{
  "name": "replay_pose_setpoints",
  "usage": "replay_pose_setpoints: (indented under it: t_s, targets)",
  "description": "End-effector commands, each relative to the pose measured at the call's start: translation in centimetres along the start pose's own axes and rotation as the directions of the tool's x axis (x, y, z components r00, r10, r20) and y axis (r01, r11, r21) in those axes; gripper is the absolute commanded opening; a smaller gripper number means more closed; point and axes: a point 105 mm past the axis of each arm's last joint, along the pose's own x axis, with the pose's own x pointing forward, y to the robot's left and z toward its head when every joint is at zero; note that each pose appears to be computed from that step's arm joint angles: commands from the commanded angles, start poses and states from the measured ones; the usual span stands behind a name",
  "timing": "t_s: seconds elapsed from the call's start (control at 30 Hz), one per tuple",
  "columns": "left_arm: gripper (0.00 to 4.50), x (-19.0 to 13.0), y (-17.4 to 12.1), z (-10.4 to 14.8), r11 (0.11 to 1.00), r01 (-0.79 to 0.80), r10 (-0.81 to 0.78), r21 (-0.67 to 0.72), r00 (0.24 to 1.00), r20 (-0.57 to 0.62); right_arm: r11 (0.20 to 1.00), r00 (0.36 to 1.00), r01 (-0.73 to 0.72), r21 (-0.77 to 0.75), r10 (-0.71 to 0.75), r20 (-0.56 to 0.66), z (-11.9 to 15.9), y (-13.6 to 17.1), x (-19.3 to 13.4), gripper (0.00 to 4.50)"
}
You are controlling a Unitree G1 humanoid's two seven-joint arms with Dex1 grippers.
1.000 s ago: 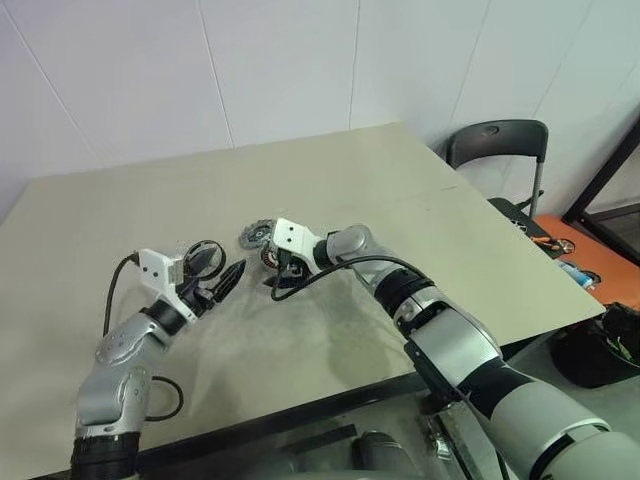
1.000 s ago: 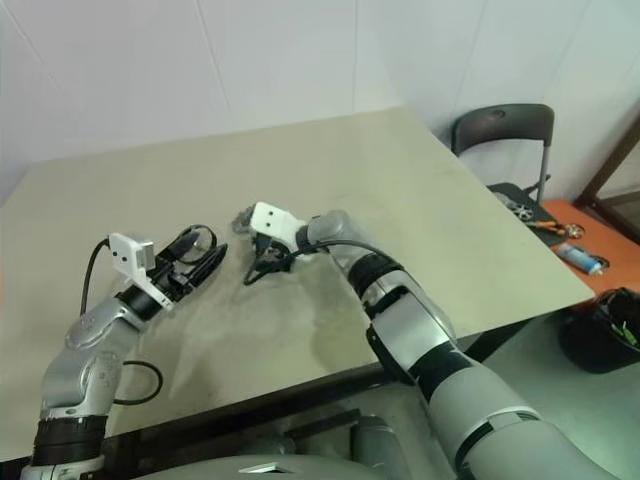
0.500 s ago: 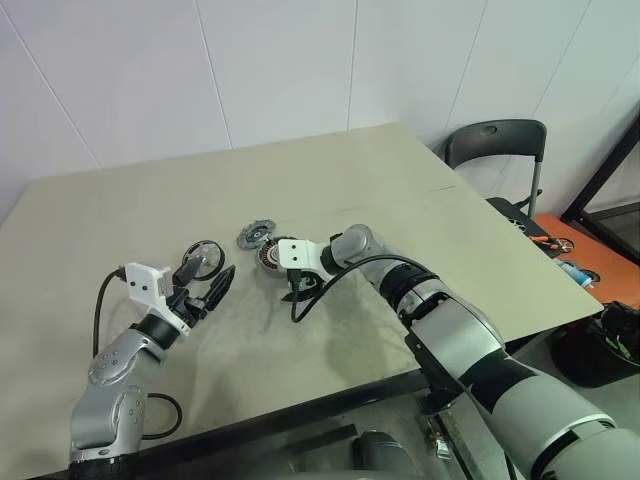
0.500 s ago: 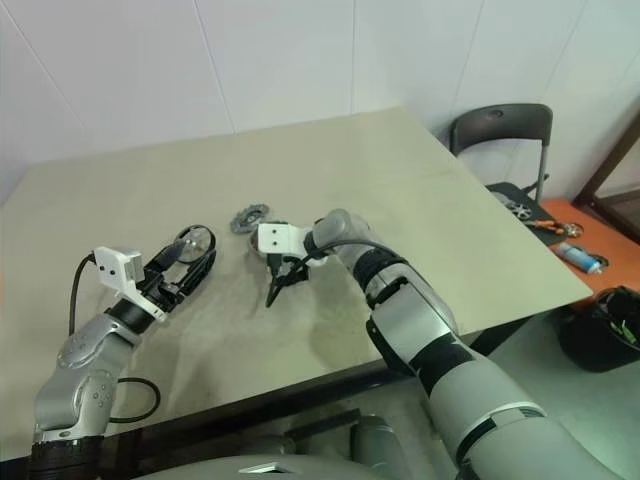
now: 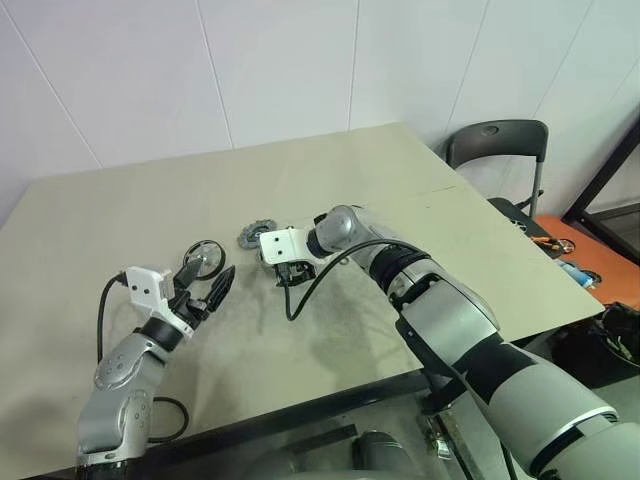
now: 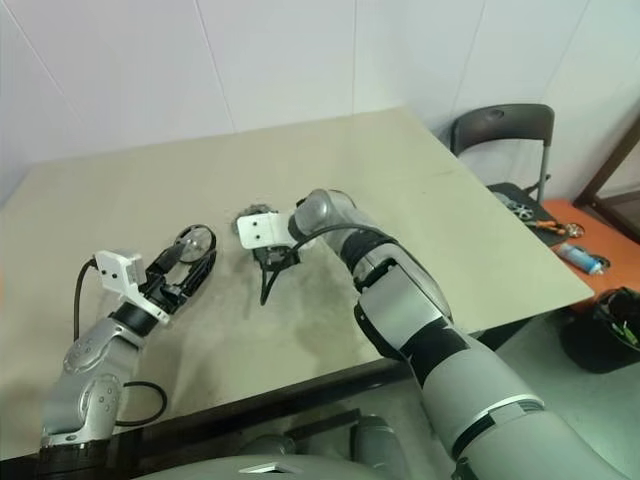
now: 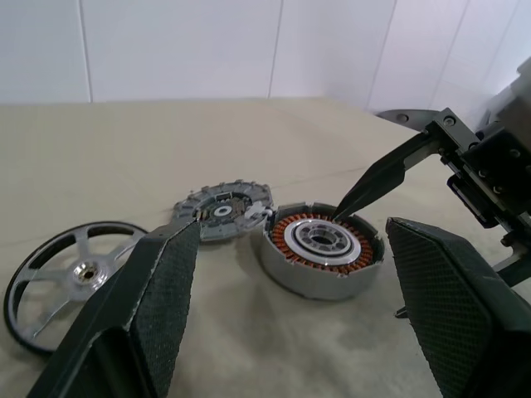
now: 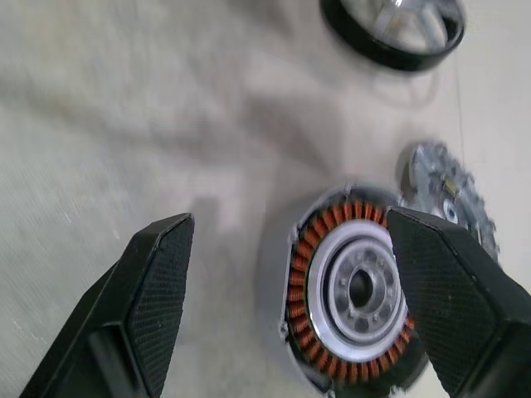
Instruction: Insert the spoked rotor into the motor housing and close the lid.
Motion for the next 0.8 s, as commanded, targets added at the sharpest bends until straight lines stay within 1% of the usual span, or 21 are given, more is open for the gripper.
replay_pose_setpoints:
  t_s: [0.03, 0.23, 0.37, 0.47, 0.57, 0.6, 0.8]
  targets:
    - [3.80, -0.3, -0.4, 1.8, 0.999, 0.000, -0.003, 0.039, 0.998, 0.064, 0.997, 0.996, 0.037, -0.063, -0.042, -0.077, -1.0, -0.6, -0.4, 3.86]
    - [3.80, -0.9, -0.6, 1.6, 0.999, -0.014, 0.012, 0.034, 0.998, 0.058, 0.997, 0.986, 0.056, -0.048, -0.063, -0.155, -3.0, -0.4, -0.6, 3.86]
    - [3.80, -1.0, -0.7, 1.6, 0.999, -0.018, 0.016, 0.033, 0.998, 0.057, 0.997, 0.983, 0.065, -0.029, -0.069, -0.171, -3.4, -0.4, -0.7, 3.86]
    - [3.82, -1.0, -0.7, 1.6, 0.999, -0.020, 0.018, 0.032, 0.998, 0.059, 0.997, 0.981, 0.066, -0.039, -0.072, -0.179, -3.6, -0.3, -0.6, 3.28]
    - [3.82, -1.0, -0.8, 1.6, 0.999, -0.022, 0.020, 0.031, 0.998, 0.062, 0.997, 0.982, 0.064, -0.036, -0.069, -0.175, -3.5, -0.2, -0.5, 2.21]
    - [3.82, -1.0, -0.8, 1.6, 0.999, -0.023, 0.021, 0.030, 0.998, 0.063, 0.998, 0.983, 0.054, -0.029, -0.058, -0.172, -3.5, 0.0, -0.4, 1.92]
    - [3.82, -1.0, -1.1, 1.4, 1.000, -0.020, 0.019, 0.023, 0.998, 0.062, 0.999, 0.988, 0.030, -0.037, -0.035, -0.151, -2.9, 0.4, 0.1, 1.92]
